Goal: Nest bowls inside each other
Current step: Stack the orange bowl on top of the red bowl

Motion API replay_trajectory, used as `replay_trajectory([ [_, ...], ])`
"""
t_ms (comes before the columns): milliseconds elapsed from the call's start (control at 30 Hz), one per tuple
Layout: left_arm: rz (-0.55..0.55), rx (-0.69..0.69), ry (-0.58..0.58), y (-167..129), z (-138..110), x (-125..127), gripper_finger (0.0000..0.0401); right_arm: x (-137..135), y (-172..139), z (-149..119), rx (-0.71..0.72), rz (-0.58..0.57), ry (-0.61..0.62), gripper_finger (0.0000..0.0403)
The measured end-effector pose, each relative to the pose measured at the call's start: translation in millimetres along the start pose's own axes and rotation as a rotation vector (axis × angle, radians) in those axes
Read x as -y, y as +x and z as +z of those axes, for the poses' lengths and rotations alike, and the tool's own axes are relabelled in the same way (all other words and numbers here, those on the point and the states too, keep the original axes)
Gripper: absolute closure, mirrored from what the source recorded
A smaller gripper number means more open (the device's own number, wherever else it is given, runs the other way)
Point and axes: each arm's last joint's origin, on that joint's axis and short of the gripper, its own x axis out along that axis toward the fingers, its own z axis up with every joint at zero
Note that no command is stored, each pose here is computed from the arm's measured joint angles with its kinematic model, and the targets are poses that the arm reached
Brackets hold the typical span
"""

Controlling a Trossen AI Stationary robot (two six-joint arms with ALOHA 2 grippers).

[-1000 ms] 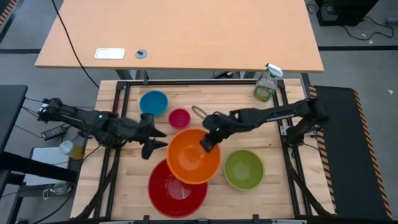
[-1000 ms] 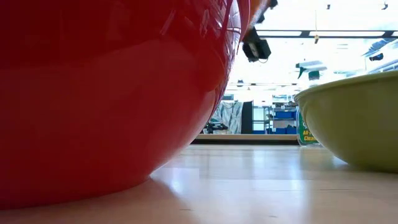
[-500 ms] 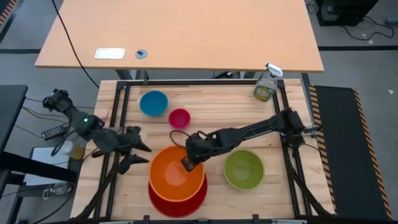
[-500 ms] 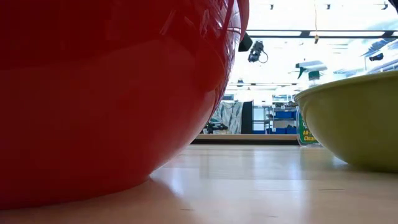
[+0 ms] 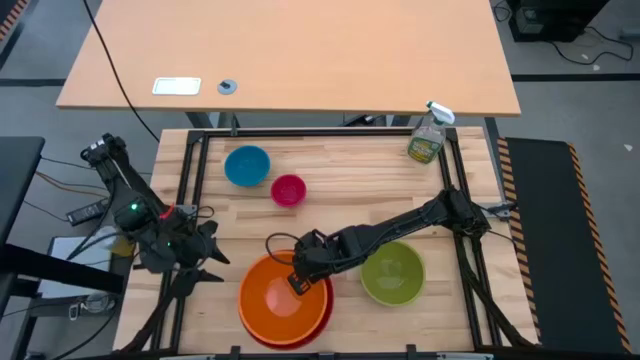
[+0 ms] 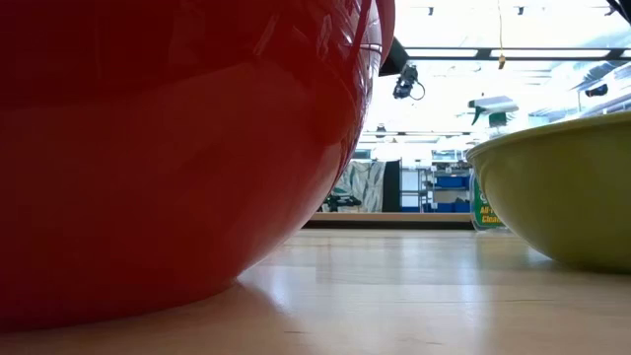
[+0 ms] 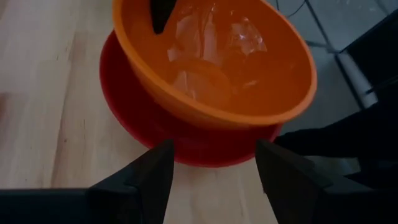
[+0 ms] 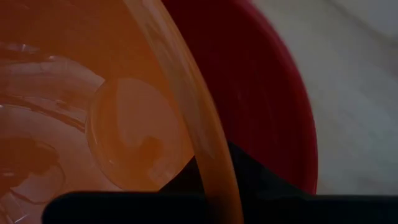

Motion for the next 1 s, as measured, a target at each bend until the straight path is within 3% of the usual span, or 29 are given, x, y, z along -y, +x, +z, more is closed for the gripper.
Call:
replay_trajectory([
  [300, 0.033, -0.021, 0.044, 11, -12, 16, 0.0173, 2, 12, -12, -0.003, -0.059, -0.006, 0.0369],
  [567, 0.019, -0.003, 0.015, 12, -10, 19, 0.0173, 2, 12, -6, -0.057, -0.018, 0.001, 0.0363],
  [800, -0.002, 0.018, 0.001, 12, -8, 21, 0.0173, 5, 13, 6, -0.112, 0.011, 0.052, 0.0334],
  [1000, -0.016, -0.009, 0.152, 15, -14, 28, 0.0173, 8, 13, 11, -0.151, 0.025, 0.079, 0.0324],
])
